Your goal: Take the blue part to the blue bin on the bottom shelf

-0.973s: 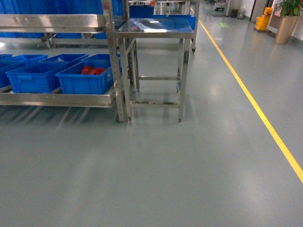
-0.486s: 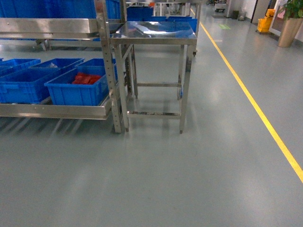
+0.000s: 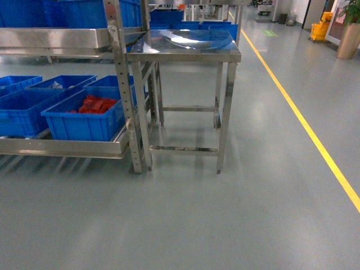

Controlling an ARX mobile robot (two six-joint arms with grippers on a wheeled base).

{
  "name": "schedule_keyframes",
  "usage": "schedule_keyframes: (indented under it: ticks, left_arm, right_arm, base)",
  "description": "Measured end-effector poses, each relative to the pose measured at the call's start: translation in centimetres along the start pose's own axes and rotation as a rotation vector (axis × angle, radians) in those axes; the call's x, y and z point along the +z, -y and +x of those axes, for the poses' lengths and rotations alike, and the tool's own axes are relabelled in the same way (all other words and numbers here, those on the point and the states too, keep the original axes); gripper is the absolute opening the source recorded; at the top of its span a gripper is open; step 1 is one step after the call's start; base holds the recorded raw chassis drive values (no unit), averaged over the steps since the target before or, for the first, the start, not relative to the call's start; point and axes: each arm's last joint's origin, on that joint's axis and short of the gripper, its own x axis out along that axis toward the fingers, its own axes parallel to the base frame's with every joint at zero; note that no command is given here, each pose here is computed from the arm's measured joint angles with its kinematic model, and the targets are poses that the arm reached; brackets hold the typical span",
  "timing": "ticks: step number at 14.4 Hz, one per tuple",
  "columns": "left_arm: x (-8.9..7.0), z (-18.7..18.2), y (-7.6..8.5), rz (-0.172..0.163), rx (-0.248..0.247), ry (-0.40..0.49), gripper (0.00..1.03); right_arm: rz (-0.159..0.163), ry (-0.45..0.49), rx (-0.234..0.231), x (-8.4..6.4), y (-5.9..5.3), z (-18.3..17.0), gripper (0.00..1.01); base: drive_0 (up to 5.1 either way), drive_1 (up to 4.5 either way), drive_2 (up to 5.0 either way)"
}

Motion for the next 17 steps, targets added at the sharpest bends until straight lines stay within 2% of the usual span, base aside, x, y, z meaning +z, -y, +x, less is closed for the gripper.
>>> schedule_keyframes:
  ticks: [17]
  left_arm:
    - [0.03, 0.00, 0.00, 0.000, -0.001, 0.003, 0.44]
  right_arm:
    - [0.000, 0.000, 0.000, 0.00, 0.00, 0.00, 0.98]
  base:
    - [0.0, 4.21, -4.2]
